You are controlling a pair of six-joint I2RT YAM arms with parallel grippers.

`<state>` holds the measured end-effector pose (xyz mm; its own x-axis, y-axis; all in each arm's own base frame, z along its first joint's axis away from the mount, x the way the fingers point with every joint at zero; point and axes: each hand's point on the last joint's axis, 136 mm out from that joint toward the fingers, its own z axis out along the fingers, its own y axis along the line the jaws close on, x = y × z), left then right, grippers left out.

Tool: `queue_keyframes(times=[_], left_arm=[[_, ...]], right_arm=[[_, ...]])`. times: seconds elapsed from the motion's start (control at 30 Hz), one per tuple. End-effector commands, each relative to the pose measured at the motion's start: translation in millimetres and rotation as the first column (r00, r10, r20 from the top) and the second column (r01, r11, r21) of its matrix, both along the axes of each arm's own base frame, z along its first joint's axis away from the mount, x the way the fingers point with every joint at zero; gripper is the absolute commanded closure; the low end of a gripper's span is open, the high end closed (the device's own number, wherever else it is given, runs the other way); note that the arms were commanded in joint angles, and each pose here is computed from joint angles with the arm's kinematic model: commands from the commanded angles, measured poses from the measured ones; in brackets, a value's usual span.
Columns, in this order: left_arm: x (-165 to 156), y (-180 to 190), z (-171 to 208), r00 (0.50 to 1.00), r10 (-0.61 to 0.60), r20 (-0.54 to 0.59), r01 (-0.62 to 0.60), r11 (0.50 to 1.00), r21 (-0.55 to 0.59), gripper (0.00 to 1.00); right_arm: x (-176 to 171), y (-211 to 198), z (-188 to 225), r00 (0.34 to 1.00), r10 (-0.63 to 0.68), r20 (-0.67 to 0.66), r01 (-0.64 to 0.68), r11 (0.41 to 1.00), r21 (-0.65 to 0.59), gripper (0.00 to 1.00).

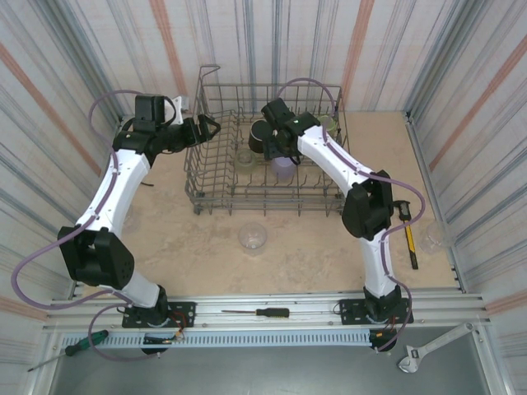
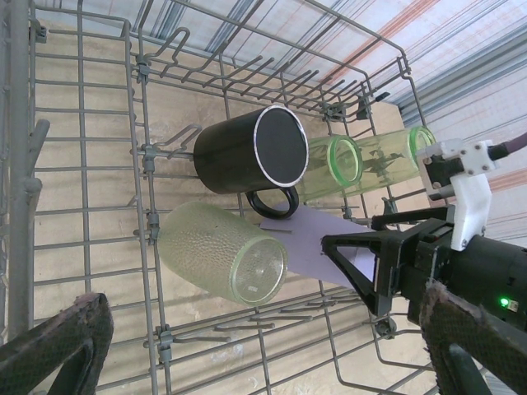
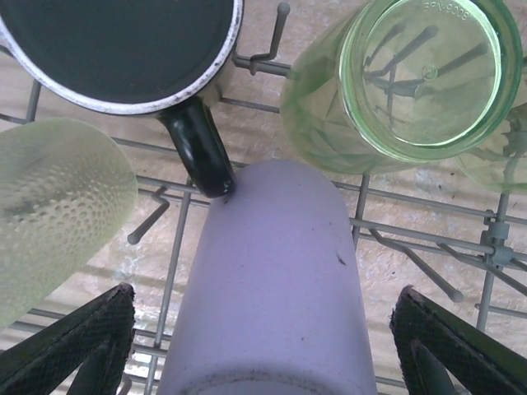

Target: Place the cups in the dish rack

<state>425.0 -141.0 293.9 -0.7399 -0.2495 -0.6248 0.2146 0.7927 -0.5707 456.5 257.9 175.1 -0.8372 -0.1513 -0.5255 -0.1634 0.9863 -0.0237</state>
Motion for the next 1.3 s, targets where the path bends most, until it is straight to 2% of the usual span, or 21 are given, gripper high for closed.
queue_keyframes(times=[0.0, 0.23, 0.27, 0.63, 0.73, 0.87, 1.07, 1.27], left_arm=[[-2.8, 3.9, 16.5, 1.000, 0.008, 0.020, -0.008, 1.000, -0.014, 0.01], [-3.8, 3.8, 17.9, 1.000, 0.009, 0.021, -0.009, 1.000, -0.018, 0.02], [-3.9, 4.4, 18.8, 1.000, 0.012, 0.024, -0.012, 1.000, -0.016, 0.01], [-4.6, 18.0, 21.1, 0.995, 0.074, 0.065, -0.077, 0.996, 0.045, 0.01], [-6.7, 22.7, 27.4, 0.987, 0.109, 0.118, -0.120, 0.989, 0.089, 0.01], [-18.2, 19.1, 38.6, 0.977, 0.123, 0.176, -0.150, 0.977, 0.149, 0.01], [-47.9, 22.8, 48.9, 0.975, 0.132, 0.177, -0.165, 0.968, 0.189, 0.01], [-77.1, 17.2, 46.9, 0.979, 0.112, 0.171, -0.158, 0.946, 0.284, 0.01]], right_arm=[[-15.1, -3.8, 33.6, 0.999, -0.020, 0.031, 0.018, 0.999, 0.045, 0.14], [-33.1, -3.4, 58.3, 0.998, -0.027, 0.053, 0.018, 0.988, 0.156, 0.10], [-35.7, -5.2, 61.2, 0.998, -0.030, 0.055, 0.020, 0.986, 0.166, 0.01], [-72.3, -20.6, 74.2, 0.999, -0.014, 0.046, 0.001, 0.966, 0.259, 0.01], [-80.7, -29.0, 75.0, 0.999, -0.022, 0.036, 0.010, 0.954, 0.301, 0.01], [-93.8, -43.6, 79.2, 0.999, -0.030, 0.041, 0.014, 0.937, 0.350, 0.01], [-108.6, -56.9, 77.2, 0.998, -0.014, 0.054, -0.012, 0.895, 0.446, 0.01], [-117.8, -68.3, 78.2, 0.995, -0.013, 0.095, -0.032, 0.889, 0.457, 0.01]])
